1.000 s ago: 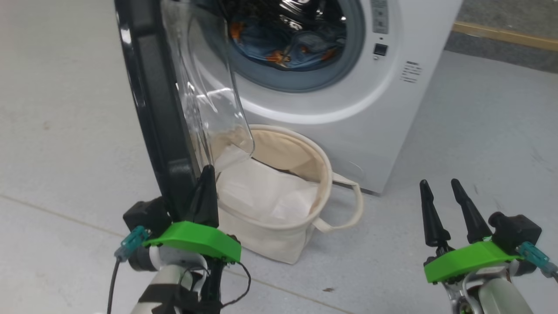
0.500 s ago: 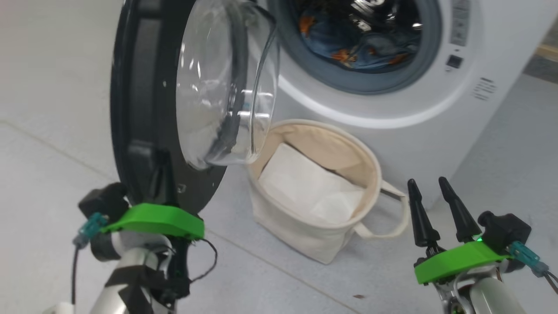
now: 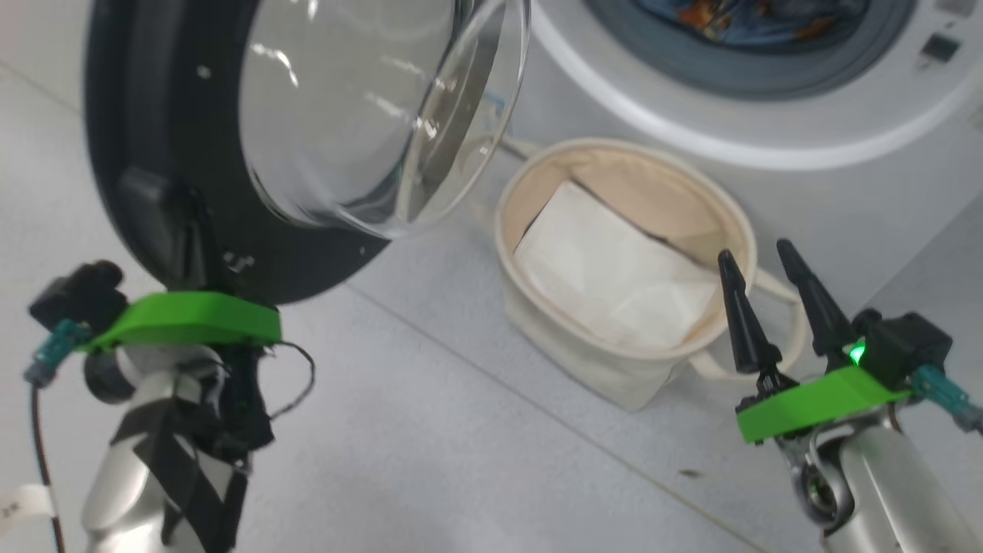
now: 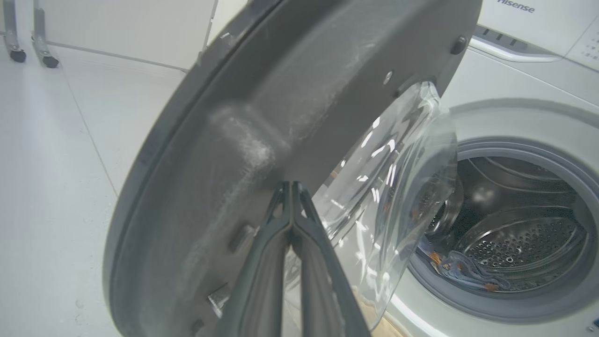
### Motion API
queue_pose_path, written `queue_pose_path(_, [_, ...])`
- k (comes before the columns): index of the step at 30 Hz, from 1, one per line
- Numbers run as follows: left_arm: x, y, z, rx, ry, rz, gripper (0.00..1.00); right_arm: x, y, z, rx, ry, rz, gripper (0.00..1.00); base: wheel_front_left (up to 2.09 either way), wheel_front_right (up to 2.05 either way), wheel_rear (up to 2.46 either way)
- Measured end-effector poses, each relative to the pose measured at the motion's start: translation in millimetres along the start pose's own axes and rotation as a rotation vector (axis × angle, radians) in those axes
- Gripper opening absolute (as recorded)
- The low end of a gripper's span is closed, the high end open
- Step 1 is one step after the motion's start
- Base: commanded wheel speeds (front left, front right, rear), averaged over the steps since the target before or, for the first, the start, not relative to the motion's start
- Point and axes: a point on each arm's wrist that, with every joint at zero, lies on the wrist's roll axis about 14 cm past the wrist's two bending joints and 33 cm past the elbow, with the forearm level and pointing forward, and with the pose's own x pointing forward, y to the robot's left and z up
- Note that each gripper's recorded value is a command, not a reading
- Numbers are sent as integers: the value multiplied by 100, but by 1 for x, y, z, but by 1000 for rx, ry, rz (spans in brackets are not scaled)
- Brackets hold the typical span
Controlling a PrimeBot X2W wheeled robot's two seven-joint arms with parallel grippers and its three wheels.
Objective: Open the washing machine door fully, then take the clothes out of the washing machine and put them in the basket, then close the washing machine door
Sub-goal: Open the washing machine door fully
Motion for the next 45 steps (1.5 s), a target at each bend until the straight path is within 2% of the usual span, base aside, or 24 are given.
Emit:
queue_pose_path(12, [40, 49, 2, 114, -23, 165, 0, 29, -23, -31, 18, 16, 28, 100, 0, 0, 0])
queue_pose_path(20, [67, 79, 7, 118, -67, 271, 0, 43, -44, -45, 34, 3, 17, 100, 0, 0, 0])
queue_pose_path(30, [94, 72, -10, 158, -64, 262, 0, 35, -66, -67, 49, 33, -29, 100, 0, 0, 0])
queue_pose_path(39, [93, 70, -14, 147, -42, 237, 0, 30, -66, -51, 22, 17, -37, 100, 0, 0, 0])
queue_pose_path(40, [93, 69, -11, 151, -47, 232, 60, 30, -65, -48, 18, 15, -36, 100, 0, 0, 0])
queue_pose_path(41, [93, 68, -9, 152, -49, 228, 100, 29, -64, -45, 13, 12, -36, 100, 0, 0, 0])
queue_pose_path(45, [89, 60, -5, 160, -45, 191, 100, 25, -57, -30, -6, -2, -35, 100, 0, 0, 0])
